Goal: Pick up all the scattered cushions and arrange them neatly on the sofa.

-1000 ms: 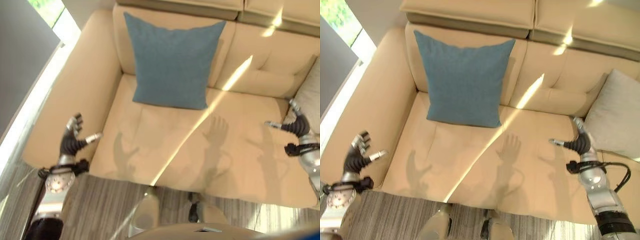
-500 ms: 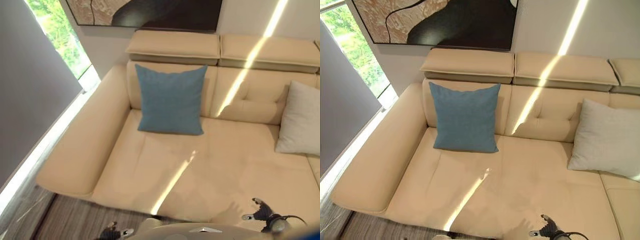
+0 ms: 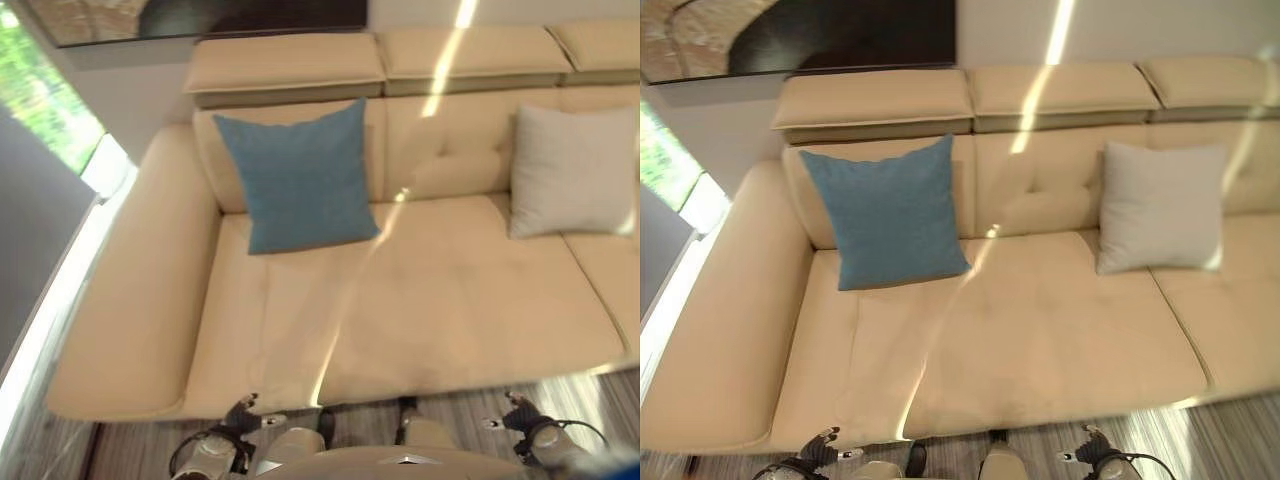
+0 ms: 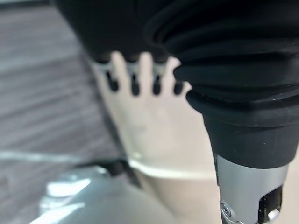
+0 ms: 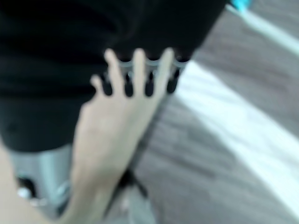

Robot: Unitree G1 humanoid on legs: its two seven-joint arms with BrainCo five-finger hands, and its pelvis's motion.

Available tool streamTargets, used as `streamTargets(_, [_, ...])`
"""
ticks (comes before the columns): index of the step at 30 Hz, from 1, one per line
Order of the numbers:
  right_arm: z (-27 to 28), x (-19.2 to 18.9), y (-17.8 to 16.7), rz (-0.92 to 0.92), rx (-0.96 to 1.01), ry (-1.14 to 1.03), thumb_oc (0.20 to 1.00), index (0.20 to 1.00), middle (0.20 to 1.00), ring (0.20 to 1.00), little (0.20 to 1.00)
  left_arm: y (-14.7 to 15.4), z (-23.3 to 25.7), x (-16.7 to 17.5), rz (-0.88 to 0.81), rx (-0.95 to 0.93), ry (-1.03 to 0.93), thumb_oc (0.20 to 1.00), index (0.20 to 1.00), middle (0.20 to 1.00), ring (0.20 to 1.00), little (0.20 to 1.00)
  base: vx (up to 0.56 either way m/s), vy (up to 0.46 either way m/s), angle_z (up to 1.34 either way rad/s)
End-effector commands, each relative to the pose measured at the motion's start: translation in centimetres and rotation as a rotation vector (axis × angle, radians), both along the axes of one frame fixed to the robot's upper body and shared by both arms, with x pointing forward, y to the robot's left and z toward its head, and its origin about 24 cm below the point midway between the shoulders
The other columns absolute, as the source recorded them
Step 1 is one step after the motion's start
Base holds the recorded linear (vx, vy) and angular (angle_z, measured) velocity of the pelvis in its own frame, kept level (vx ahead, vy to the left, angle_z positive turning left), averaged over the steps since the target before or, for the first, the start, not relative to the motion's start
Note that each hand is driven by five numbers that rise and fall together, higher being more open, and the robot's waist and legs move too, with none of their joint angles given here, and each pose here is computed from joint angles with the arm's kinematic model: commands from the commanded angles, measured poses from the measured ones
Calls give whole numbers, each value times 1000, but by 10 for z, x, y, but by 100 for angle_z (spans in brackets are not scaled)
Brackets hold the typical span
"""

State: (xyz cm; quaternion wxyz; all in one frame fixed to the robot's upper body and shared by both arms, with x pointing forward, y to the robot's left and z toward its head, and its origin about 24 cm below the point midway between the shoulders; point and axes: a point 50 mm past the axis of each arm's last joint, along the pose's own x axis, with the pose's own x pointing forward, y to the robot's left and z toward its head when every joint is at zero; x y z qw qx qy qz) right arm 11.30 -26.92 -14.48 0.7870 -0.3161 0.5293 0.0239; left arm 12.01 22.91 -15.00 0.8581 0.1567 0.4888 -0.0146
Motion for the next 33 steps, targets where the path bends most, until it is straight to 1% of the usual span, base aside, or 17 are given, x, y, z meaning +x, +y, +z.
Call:
streamTargets(1, [17, 25, -22, 7, -71, -75, 1000, 1000, 1000, 1000, 1000, 18, 9, 11, 37, 45, -61, 1000, 1000, 1000, 1000, 1000, -219, 83, -86])
streamTargets(3, [15, 21, -21, 19, -74, -64, 1000, 1000, 1000, 1000, 1000, 24, 9, 6, 23, 57, -37, 1000, 1000, 1000, 1000, 1000, -177, 51, -72])
streamTargets(7, [14, 24, -15, 38, -65, -69, 1000, 1000, 1000, 1000, 1000, 33, 5, -12, 64, 77, 25, 1000, 1000, 1000, 1000, 1000, -84, -95, -114])
streamTargets(10, [14, 27, -11, 48, -57, -82, 1000, 1000, 1000, 1000, 1000, 32, 3, -16, 93, 69, 26, 1000, 1000, 1000, 1000, 1000, -61, -192, -78])
streamTargets(16, [11, 18, -13, -12, -48, -86, 1000, 1000, 1000, 1000, 1000, 15, 2, -5, 53, 38, 7, 1000, 1000, 1000, 1000, 1000, -36, -126, -8])
streamTargets(18, [10, 14, -13, -23, -53, -76, 1000, 1000, 1000, 1000, 1000, 4, 4, 7, 20, 17, -29, 1000, 1000, 1000, 1000, 1000, -139, -34, -10])
streamTargets(22, [9, 10, -16, -40, -58, -57, 1000, 1000, 1000, 1000, 1000, -4, 2, 9, -14, 10, -23, 1000, 1000, 1000, 1000, 1000, -80, 43, -86])
streamTargets(25, [10, 13, -17, -55, -59, -60, 1000, 1000, 1000, 1000, 1000, -6, 0, 5, -34, 17, -1, 1000, 1000, 1000, 1000, 1000, -52, 185, -44])
streamTargets(29, [10, 18, -11, -51, -44, -68, 1000, 1000, 1000, 1000, 1000, -4, 0, 5, -37, 25, -2, 1000, 1000, 1000, 1000, 1000, -119, 156, -116])
streamTargets(31, [10, 24, -7, -44, -39, -84, 1000, 1000, 1000, 1000, 1000, 2, 3, 9, -24, 38, -13, 1000, 1000, 1000, 1000, 1000, -174, 103, -75])
streamTargets(33, [9, 20, -7, -31, -43, -74, 1000, 1000, 1000, 1000, 1000, 11, 2, 3, 4, 55, 8, 1000, 1000, 1000, 1000, 1000, -167, 82, -144])
